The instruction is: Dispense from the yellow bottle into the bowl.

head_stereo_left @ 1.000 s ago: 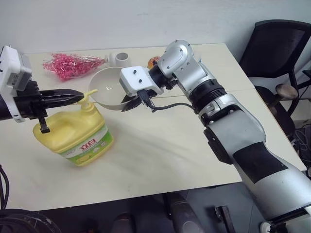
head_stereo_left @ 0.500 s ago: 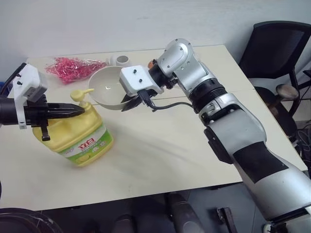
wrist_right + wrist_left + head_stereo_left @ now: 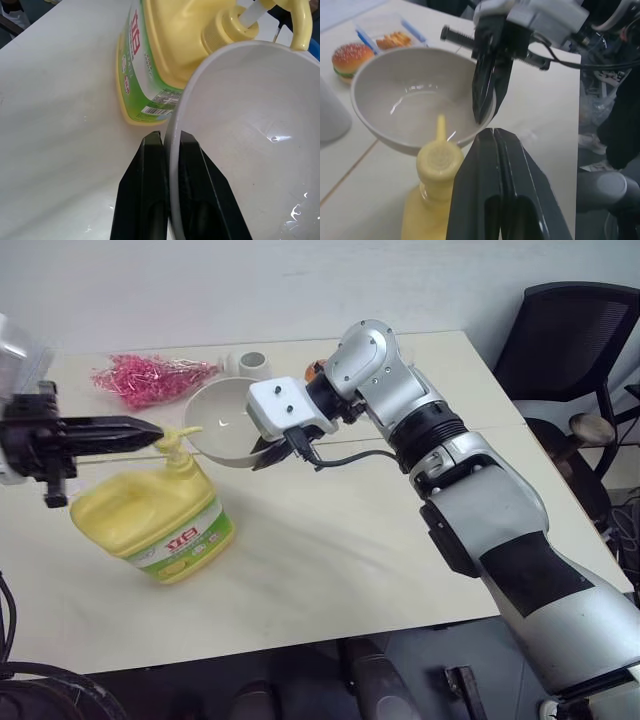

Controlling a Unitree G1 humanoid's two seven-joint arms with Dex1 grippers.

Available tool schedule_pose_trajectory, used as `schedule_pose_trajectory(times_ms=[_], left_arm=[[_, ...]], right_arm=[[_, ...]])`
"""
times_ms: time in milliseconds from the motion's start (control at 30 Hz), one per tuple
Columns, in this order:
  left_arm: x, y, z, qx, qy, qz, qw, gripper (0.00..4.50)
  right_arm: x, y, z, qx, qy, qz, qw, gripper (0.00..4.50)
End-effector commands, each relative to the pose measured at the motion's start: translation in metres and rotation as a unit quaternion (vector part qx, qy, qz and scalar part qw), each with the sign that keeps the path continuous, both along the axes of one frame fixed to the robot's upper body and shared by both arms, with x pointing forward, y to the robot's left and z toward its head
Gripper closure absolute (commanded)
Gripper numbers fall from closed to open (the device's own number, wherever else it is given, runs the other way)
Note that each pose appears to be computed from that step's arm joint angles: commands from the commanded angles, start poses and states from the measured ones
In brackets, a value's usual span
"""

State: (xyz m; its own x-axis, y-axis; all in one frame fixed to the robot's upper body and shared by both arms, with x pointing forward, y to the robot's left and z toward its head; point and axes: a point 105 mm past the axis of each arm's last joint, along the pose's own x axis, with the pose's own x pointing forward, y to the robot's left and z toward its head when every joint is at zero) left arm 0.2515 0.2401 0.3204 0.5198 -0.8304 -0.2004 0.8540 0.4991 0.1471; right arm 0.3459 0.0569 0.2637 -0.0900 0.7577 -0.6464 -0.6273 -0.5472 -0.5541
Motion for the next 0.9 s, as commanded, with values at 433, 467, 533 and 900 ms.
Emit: schedule_pose_trajectory(times_ms=[433, 467, 533, 900], left_arm=[[0.036, 0.013, -0.002, 0.014, -0.048, 0.054, 0.997, 4.47], [0.037, 0.012, -0.002, 0.014, -0.047, 0.053, 0.997, 4.47], [0.041, 0.011, -0.004, 0.018, -0.047, 0.052, 0.997, 4.47], [0.044, 0.006, -0.018, 0.045, -0.035, 0.034, 0.998, 4.47]], right_arm=[[-0.006, -0.002, 0.013, -0.016, -0.011, 0.026, 0.999, 4.5], [-0.006, -0.002, 0.013, -0.016, -0.011, 0.025, 0.999, 4.5], [-0.006, -0.003, 0.013, -0.017, -0.011, 0.024, 1.0, 4.5], [-0.005, -0.004, 0.011, -0.019, -0.01, 0.02, 1.0, 4.5]])
